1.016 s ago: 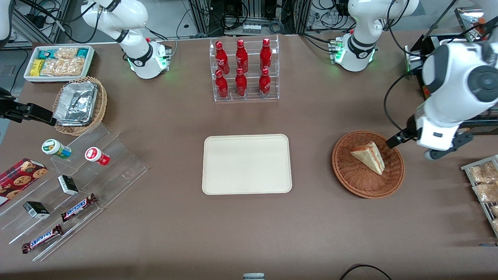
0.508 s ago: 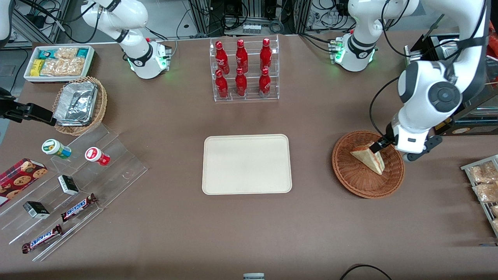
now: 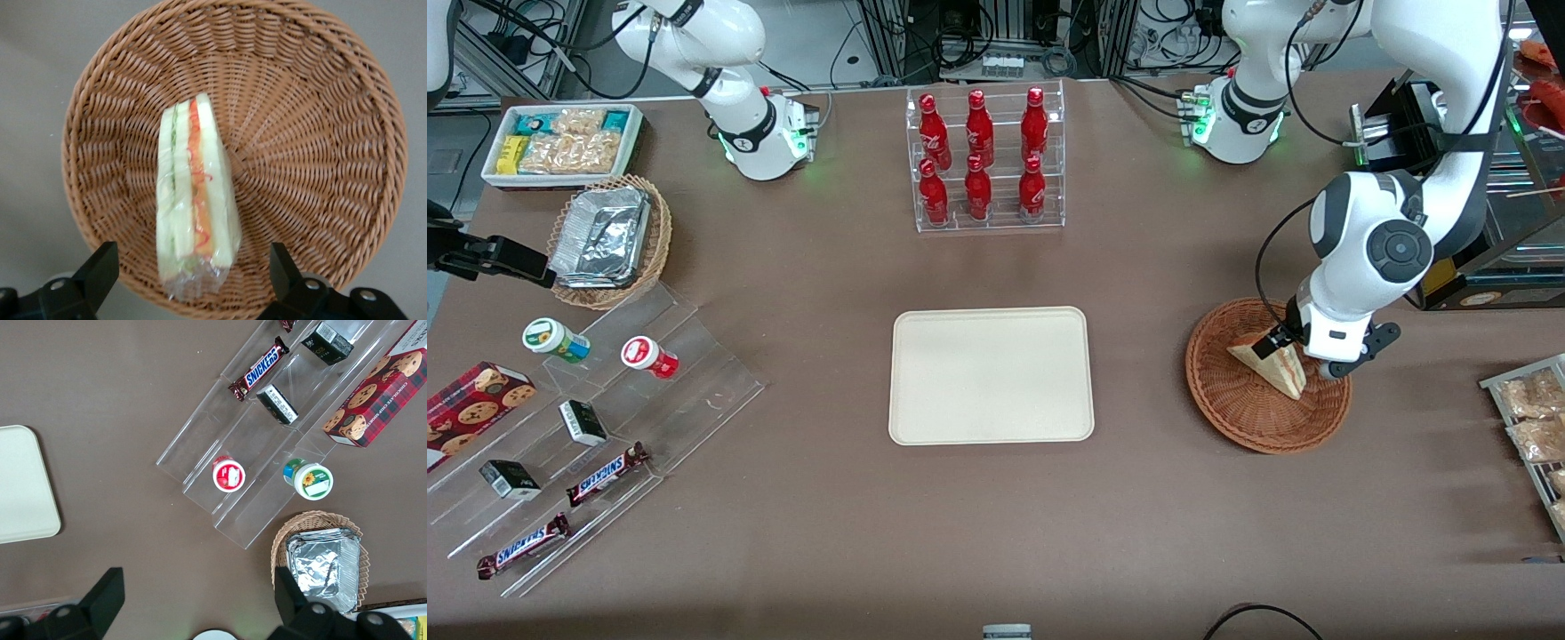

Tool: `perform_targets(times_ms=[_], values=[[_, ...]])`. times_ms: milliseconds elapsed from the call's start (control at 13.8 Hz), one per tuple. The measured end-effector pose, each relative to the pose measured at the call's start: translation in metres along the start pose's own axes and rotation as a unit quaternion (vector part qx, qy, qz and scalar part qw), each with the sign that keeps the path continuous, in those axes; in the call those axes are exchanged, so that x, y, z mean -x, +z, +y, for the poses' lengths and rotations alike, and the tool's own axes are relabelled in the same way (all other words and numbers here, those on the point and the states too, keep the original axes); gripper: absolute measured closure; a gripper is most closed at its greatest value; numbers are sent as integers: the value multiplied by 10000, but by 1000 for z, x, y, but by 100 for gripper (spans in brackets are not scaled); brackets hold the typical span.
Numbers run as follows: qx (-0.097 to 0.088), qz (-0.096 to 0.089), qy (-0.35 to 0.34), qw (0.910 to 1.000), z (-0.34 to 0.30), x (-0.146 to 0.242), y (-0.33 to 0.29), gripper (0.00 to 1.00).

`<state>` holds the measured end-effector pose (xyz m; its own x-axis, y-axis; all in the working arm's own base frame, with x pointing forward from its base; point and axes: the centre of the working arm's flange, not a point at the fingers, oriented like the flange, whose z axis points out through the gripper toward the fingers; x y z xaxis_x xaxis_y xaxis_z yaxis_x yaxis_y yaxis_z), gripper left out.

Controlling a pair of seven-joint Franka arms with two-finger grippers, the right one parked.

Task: Place sandwich from basket to tray
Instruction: 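Close the left gripper on the sandwich and lift it from the basket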

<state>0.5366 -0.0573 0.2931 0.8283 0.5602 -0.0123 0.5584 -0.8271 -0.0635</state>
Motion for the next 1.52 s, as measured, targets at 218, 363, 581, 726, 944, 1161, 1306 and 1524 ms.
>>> perform_targets(times_ms=[218, 363, 581, 726, 944, 1161, 1306, 1524], values=[[96, 55, -290, 9995, 0, -5, 21, 0], [114, 46, -452, 9989, -1, -2, 34, 0], [82, -11, -542, 9985, -5, 5, 50, 1], [34, -65, -656, 9978, -9, 10, 57, 14], [23, -76, -735, 9973, -10, 11, 58, 49], [47, -46, -734, 9973, -8, 10, 55, 66], [97, 12, -723, 9973, -5, 6, 50, 68], [-77, -1, -530, 9986, 10, 2, 25, 81]])
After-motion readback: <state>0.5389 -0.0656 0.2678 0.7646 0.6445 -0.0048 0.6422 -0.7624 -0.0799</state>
